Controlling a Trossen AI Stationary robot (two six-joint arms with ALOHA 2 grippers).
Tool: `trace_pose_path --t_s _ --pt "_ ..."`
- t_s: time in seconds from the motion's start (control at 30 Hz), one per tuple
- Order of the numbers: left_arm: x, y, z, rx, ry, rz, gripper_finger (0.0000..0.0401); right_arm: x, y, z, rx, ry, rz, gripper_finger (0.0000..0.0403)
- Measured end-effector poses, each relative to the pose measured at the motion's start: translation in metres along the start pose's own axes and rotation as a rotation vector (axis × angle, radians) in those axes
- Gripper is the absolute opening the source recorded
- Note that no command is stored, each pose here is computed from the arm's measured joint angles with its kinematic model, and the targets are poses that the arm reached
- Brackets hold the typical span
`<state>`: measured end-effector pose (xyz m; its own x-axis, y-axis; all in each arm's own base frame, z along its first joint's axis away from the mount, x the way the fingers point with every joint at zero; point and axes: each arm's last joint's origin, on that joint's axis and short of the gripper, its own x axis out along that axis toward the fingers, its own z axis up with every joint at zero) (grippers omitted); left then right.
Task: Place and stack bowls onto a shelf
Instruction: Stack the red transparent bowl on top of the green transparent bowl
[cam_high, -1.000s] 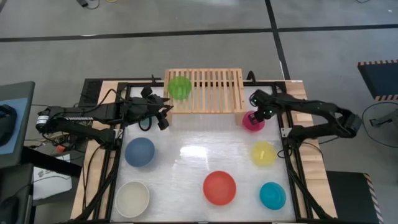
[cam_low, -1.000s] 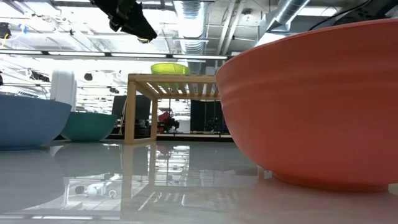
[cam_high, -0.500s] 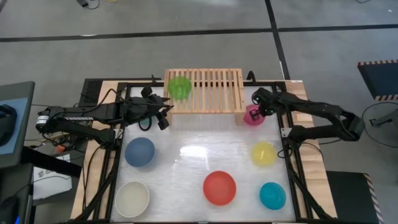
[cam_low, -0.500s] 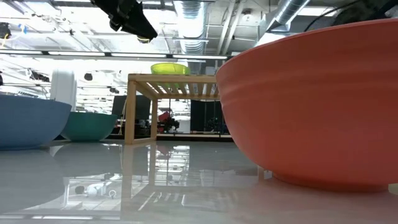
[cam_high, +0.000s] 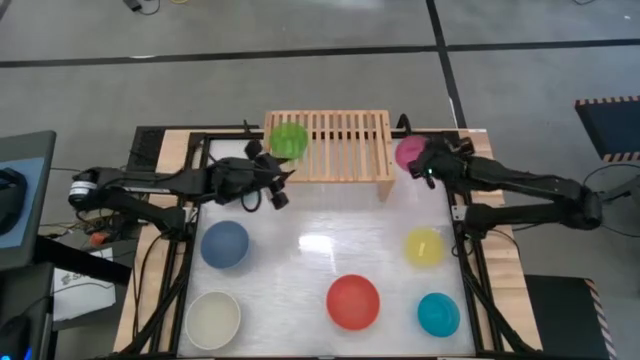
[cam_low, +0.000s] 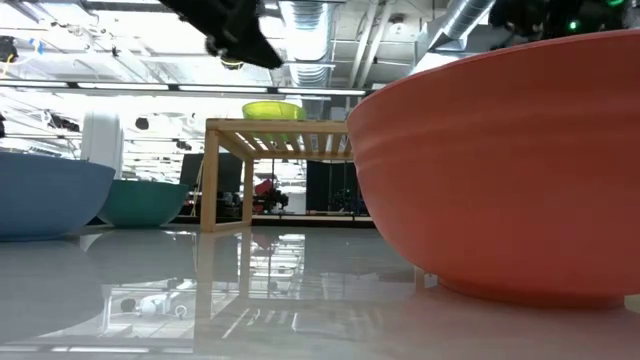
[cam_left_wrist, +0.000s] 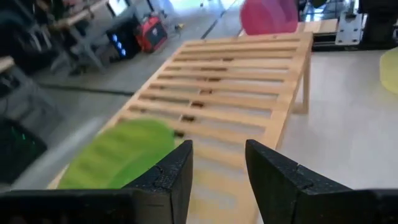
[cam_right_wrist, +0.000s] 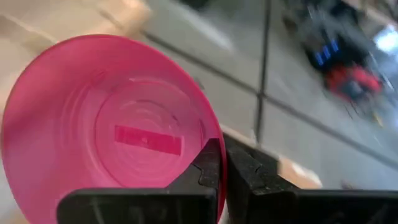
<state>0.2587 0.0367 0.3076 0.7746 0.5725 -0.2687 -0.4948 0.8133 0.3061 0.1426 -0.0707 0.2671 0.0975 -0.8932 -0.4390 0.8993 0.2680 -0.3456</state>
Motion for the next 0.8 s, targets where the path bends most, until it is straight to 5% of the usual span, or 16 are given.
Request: trace_pose_path --t_s 0.3,0.43,0.8 --pt "0.028 -0.029 0.008 0.094 -0.196 -0.084 0.0132 -0.052 0.057 0.017 -0.064 -0.383 -0.052 0.0026" --pt "0.035 -0.041 0.011 0.132 -0.277 -0.084 0.0132 -0.065 0.081 0.023 -0.116 -0.428 -0.123 0.0029" --pt "0.057 -0.072 0.008 0.257 -0.455 -0.018 0.0132 -0.072 0.133 0.03 -0.184 -0.481 -0.04 0.0029"
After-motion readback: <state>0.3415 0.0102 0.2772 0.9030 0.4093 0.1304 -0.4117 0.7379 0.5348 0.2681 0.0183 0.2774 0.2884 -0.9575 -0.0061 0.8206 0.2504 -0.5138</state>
